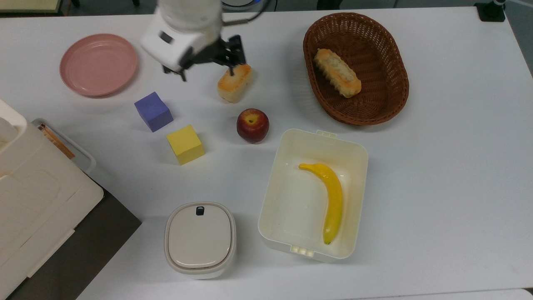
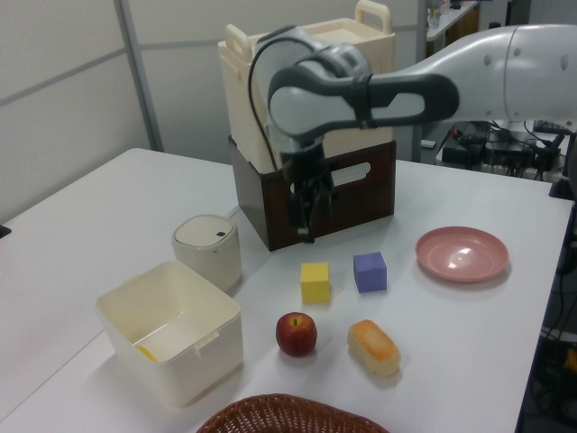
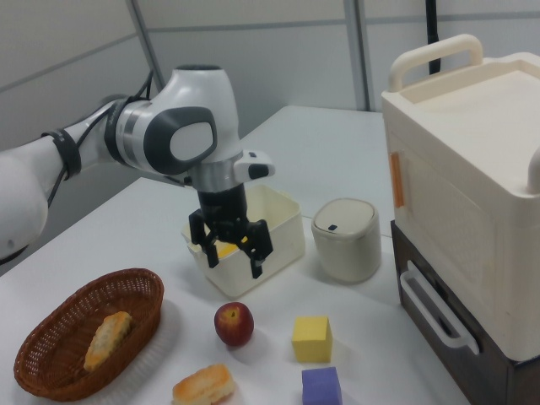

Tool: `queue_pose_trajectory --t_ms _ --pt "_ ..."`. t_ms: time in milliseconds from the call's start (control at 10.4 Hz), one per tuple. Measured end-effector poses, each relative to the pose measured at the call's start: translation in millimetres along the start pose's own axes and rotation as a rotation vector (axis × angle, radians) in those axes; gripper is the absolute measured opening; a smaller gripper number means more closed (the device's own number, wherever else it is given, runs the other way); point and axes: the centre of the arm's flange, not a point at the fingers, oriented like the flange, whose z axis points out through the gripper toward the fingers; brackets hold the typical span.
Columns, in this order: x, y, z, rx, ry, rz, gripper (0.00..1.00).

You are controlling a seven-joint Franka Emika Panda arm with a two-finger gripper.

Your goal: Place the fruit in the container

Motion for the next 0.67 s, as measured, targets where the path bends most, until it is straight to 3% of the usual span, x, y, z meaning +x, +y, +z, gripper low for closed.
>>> queue_pose_trajectory --t_ms 288,671 --pt "30.4 -63.3 68.1 0.0 -0.114 -0.101 1.0" --pt "53.7 -85.9 143.7 0.002 -0.206 -0.139 1.0"
